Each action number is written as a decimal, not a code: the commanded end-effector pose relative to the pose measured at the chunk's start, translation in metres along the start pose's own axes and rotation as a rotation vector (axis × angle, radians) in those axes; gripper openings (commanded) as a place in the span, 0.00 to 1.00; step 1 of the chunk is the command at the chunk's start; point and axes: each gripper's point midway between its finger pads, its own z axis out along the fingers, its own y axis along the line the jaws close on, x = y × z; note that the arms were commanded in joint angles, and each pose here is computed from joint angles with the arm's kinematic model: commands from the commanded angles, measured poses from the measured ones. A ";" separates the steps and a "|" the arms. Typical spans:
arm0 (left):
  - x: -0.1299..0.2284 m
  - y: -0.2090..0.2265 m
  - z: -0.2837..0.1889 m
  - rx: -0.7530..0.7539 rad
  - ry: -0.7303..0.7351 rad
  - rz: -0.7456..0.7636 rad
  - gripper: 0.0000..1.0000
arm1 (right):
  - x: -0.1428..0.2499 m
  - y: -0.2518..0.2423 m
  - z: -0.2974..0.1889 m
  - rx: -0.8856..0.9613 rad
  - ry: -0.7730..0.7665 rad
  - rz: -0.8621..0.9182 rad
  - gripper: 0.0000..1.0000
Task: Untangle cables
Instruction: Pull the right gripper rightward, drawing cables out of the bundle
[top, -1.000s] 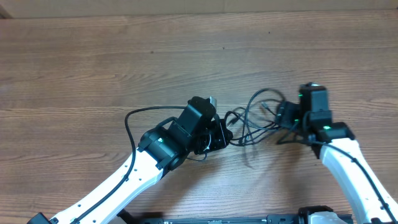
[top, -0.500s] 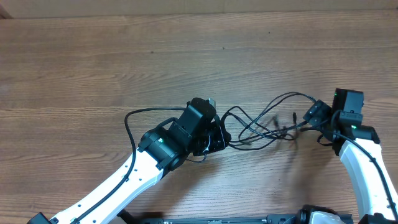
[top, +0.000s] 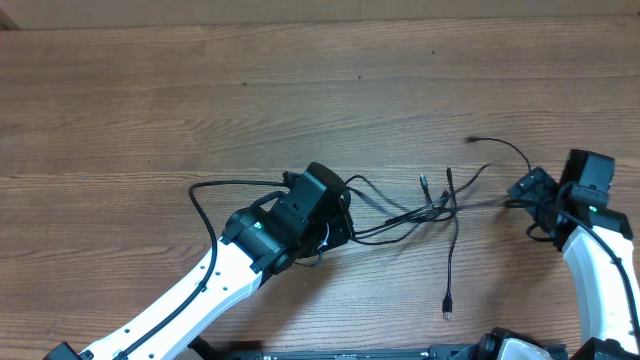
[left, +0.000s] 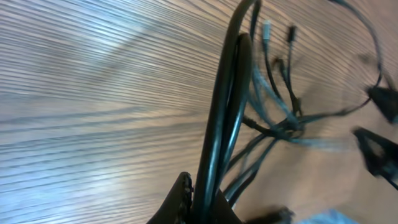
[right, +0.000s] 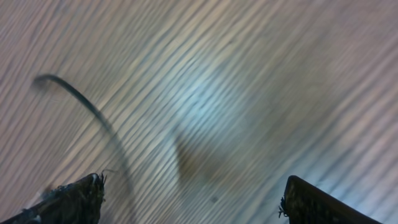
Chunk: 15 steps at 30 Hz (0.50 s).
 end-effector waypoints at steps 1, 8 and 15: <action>-0.021 0.005 -0.008 -0.032 -0.104 -0.038 0.04 | -0.014 -0.015 -0.001 0.048 -0.038 0.065 0.91; -0.022 0.019 -0.009 -0.095 -0.125 -0.046 0.04 | -0.010 -0.007 -0.001 -0.006 -0.006 0.070 0.92; -0.026 -0.004 -0.008 -0.010 -0.124 0.146 0.05 | 0.021 0.070 -0.021 -0.465 0.141 -0.208 0.93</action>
